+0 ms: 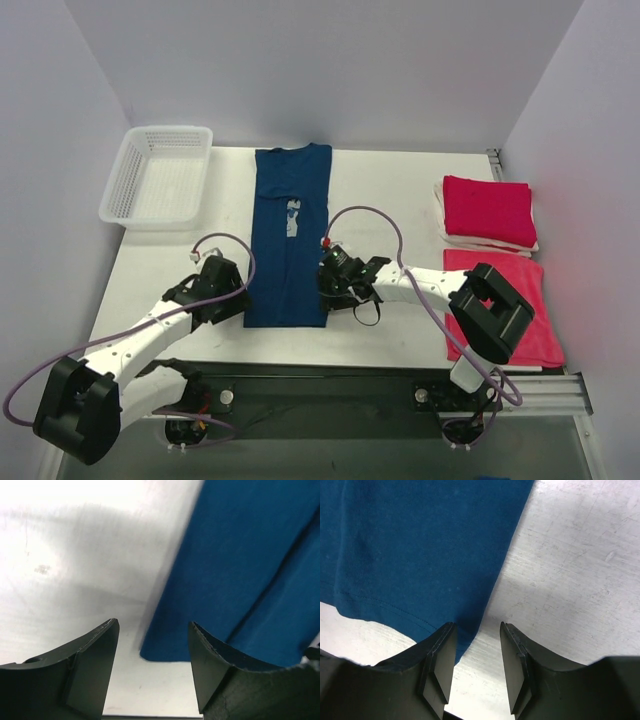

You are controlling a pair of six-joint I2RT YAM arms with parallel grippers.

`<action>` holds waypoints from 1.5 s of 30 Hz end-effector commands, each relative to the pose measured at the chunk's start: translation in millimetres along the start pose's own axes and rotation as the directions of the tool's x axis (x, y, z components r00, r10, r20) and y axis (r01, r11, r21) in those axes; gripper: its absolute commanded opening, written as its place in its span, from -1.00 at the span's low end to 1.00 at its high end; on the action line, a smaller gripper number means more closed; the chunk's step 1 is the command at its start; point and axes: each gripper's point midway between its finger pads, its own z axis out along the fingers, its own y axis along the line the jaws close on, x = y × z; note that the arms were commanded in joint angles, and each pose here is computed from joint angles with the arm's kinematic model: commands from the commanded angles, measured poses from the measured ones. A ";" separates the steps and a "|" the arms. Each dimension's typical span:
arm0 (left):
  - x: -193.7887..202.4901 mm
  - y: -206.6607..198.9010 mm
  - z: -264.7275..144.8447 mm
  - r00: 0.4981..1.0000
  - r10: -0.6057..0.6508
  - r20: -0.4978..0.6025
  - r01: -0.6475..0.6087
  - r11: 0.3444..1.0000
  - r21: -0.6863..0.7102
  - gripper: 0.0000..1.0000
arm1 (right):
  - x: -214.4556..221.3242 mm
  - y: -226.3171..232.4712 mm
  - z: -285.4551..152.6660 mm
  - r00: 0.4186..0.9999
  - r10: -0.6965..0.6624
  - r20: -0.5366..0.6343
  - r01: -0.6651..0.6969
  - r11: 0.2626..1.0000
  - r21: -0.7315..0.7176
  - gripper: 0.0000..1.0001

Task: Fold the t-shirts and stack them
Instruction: Grab the bottom of the folded rectangular tshirt with both arms

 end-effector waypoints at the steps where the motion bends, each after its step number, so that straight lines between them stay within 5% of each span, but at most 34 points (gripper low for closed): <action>1: 17.1 13.3 -6.1 0.999 -0.045 -0.025 0.044 0.998 -0.045 0.34 | 2.1 5.1 -0.5 1.000 0.000 -0.012 0.000 1.000 -0.015 -0.20; 15: 38.8 23.5 8.1 0.995 -0.050 -0.082 0.044 0.996 -0.082 0.32 | 26.2 12.8 -3.4 0.994 -0.078 -0.079 0.079 0.997 0.003 -0.25; 22: 53.1 37.5 16.8 0.991 -0.041 -0.125 0.023 0.990 -0.141 0.31 | 42.0 -4.3 0.0 0.989 -0.070 -0.127 0.078 0.995 0.064 -0.65; 26: 53.7 36.4 18.6 0.992 -0.032 -0.126 0.014 0.990 -0.138 0.19 | 45.2 -8.4 1.7 0.989 -0.068 -0.135 0.079 0.994 0.079 -0.86; 28: 53.5 36.9 18.7 0.991 -0.031 -0.127 0.013 0.989 -0.144 -0.04 | 45.1 -10.3 2.1 0.988 -0.067 -0.136 0.079 0.993 0.088 -1.00; 31: 53.8 35.6 17.5 0.991 -0.026 -0.134 0.007 0.990 -0.141 -0.29 | 43.9 -12.5 1.3 0.989 -0.066 -0.131 0.080 0.992 0.102 -1.00; 38: 56.3 33.2 12.4 0.989 -0.026 -0.146 0.009 0.993 -0.118 -0.38 | 43.5 -16.8 0.3 0.990 -0.066 -0.124 0.081 0.990 0.118 -1.00; 40: 58.6 31.9 11.5 0.987 -0.027 -0.157 0.010 0.994 -0.110 -0.35 | 44.0 -18.5 0.5 0.990 -0.065 -0.124 0.080 0.989 0.122 -1.00; 41: 59.8 31.9 10.8 0.986 -0.028 -0.164 0.010 0.994 -0.108 -0.13 | 44.1 -18.9 0.8 0.990 -0.065 -0.125 0.080 0.989 0.124 -1.00; 45: 66.3 26.3 7.8 0.980 -0.029 -0.196 0.016 0.998 -0.069 0.14 | 43.5 -18.6 0.8 0.990 -0.070 -0.122 0.085 0.989 0.125 -1.00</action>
